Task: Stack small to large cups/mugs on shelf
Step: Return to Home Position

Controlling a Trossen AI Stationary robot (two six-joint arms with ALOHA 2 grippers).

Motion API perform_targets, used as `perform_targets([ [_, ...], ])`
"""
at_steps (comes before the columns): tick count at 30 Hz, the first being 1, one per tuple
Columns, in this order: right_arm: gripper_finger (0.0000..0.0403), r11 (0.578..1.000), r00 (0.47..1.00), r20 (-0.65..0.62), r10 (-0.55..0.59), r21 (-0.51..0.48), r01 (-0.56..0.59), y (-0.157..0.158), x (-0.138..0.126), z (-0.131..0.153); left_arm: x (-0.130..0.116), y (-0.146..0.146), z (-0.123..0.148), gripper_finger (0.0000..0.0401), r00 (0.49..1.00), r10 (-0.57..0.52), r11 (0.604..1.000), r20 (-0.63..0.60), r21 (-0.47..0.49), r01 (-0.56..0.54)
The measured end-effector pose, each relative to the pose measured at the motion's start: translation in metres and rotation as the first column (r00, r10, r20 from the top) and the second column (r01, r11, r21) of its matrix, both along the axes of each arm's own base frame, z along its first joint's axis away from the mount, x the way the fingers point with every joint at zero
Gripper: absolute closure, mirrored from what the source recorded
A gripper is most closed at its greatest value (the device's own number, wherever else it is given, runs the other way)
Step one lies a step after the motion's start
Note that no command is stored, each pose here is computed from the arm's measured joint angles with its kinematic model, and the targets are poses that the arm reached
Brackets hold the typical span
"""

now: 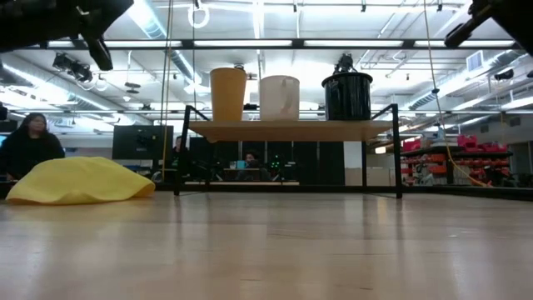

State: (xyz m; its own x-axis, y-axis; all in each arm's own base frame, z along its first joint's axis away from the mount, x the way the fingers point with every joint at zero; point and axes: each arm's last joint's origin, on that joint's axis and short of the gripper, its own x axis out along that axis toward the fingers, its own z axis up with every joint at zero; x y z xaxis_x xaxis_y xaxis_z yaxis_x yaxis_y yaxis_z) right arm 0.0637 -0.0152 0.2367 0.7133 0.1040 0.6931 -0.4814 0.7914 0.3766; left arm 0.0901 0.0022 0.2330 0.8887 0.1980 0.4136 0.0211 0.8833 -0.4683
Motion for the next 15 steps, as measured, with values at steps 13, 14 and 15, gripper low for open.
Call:
perform_targets([
  [13, 0.0331, 0.999, 0.965, -0.262, -0.010, -0.050, -0.003, -0.004, 0.016, -0.020, 0.006, 0.000, -0.025, 0.0370, 0.998, 0.026, 0.998, -0.063, 0.058, -0.022],
  [14, 0.0331, 0.999, 0.954, -0.301, -0.010, -0.046, -0.004, -0.005, 0.018, -0.024, 0.007, 0.000, -0.027, 0.0371, 0.996, 0.029, 0.997, -0.085, 0.067, -0.024],
  [15, 0.0331, 0.999, 0.940, -0.340, -0.011, -0.038, -0.002, -0.005, 0.020, -0.028, 0.007, 0.000, -0.029, 0.0372, 0.994, 0.032, 0.997, -0.107, 0.074, -0.024],
])
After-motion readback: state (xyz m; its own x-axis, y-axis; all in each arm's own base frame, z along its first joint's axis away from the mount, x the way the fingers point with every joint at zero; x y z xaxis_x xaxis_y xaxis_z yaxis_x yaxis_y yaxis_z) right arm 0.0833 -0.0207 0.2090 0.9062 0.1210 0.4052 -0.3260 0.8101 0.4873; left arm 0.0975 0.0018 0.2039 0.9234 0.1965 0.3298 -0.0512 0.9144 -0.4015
